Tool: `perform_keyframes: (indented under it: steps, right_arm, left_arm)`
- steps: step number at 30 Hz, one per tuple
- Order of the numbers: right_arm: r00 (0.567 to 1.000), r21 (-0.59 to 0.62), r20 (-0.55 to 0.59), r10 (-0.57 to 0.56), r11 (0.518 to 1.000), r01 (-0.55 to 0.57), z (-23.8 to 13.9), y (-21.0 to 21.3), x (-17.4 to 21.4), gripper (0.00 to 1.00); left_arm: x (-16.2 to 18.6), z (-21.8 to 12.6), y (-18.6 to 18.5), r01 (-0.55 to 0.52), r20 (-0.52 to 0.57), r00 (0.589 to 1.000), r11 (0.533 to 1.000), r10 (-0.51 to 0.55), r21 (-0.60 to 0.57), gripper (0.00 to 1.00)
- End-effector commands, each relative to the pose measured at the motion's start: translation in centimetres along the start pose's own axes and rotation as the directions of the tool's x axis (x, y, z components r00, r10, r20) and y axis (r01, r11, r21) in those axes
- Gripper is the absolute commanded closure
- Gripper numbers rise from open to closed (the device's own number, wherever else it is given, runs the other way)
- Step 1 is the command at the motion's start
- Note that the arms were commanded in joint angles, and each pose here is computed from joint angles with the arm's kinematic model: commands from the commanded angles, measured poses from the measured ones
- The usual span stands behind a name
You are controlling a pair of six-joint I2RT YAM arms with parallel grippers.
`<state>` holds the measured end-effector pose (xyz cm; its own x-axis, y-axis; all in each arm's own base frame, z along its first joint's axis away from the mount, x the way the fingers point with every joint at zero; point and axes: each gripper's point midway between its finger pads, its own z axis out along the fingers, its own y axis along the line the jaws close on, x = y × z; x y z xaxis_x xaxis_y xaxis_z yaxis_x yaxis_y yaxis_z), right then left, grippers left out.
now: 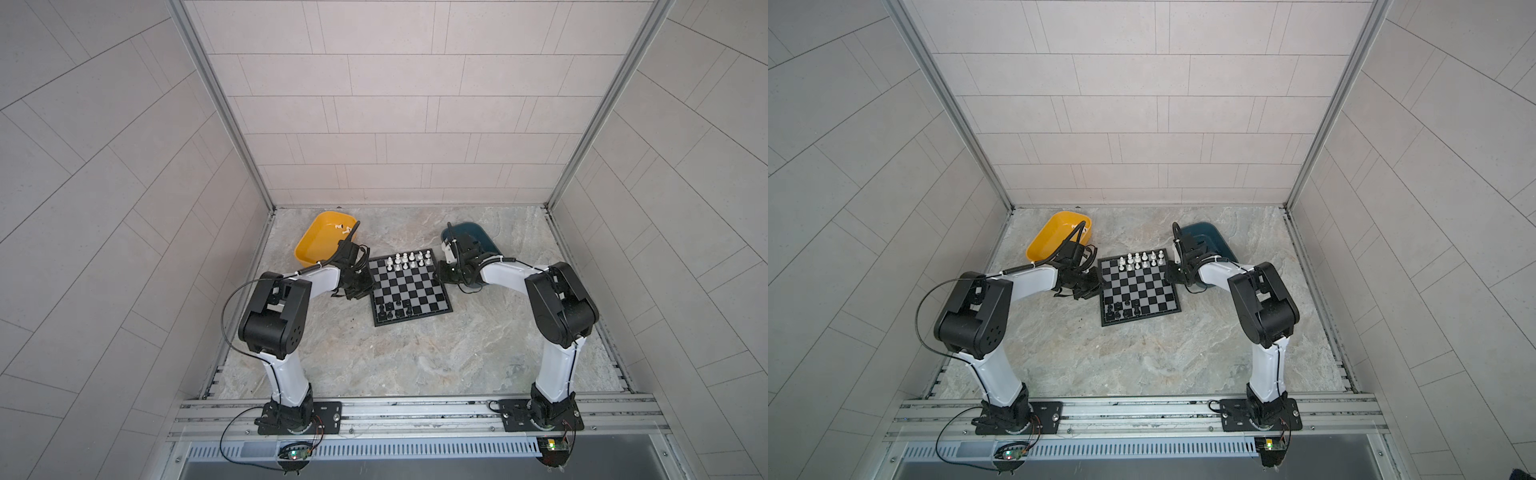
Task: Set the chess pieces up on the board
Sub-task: 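Move the right gripper over the teal tub while the left gripper parks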
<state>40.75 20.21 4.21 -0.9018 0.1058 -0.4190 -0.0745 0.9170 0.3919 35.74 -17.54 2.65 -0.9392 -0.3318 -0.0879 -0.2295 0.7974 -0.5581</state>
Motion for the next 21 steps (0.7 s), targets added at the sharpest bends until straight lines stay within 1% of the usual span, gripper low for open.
perform_keyframes:
  steps: [1,6,8,11,14,15,17,19,21]
  right_arm:
    - [0.997,-0.021,-0.083,0.0,1.0,-0.001,-0.8,0.8,4.4,0.72]
    - [0.997,-0.011,-0.074,0.021,1.0,-0.022,-2.6,0.1,7.5,0.72]
    - [0.997,-0.007,-0.073,0.033,0.999,-0.034,-3.1,-0.2,8.9,0.72]
    - [0.995,-0.002,-0.078,0.057,0.998,-0.057,-3.6,-0.7,10.5,0.73]
    - [0.996,0.023,-0.059,0.065,0.998,-0.064,-4.4,-1.4,11.5,0.72]
    - [0.997,0.033,-0.048,0.06,0.998,-0.059,-4.7,-1.5,11.4,0.67]
    - [0.999,0.074,-0.029,0.042,0.996,-0.04,-5.6,-2.0,10.7,0.63]
    - [0.999,0.127,-0.002,0.032,0.991,-0.031,-6.8,-2.6,9.6,0.56]
    - [0.999,0.186,0.018,0.035,0.982,-0.037,-8.0,-3.4,8.2,0.52]
  left_arm:
    - [4.6,0.5,-0.4,-0.023,-0.135,0.991,1.0,0.023,0.007,0.69]
    - [7.4,0.5,-0.5,-0.047,-0.174,0.984,0.999,0.048,0.008,0.69]
    - [8.6,0.4,-0.1,-0.042,-0.179,0.983,0.999,0.041,0.0,0.69]
    - [9.6,-0.2,0.2,-0.045,-0.167,0.985,0.999,0.046,0.012,0.69]
    - [9.8,-0.7,0.3,-0.026,-0.154,0.988,1.0,0.027,0.008,0.68]
    - [9.8,-0.8,0.2,-0.029,-0.152,0.988,1.0,0.031,0.011,0.67]
    - [9.4,-1.0,0.0,-0.035,-0.145,0.989,0.999,0.035,0.005,0.64]
    - [8.7,-1.5,-0.2,-0.031,-0.127,0.991,1.0,0.03,-0.004,0.59]
    - [7.8,-2.4,-0.3,-0.024,-0.105,0.994,0.999,0.021,-0.027,0.51]
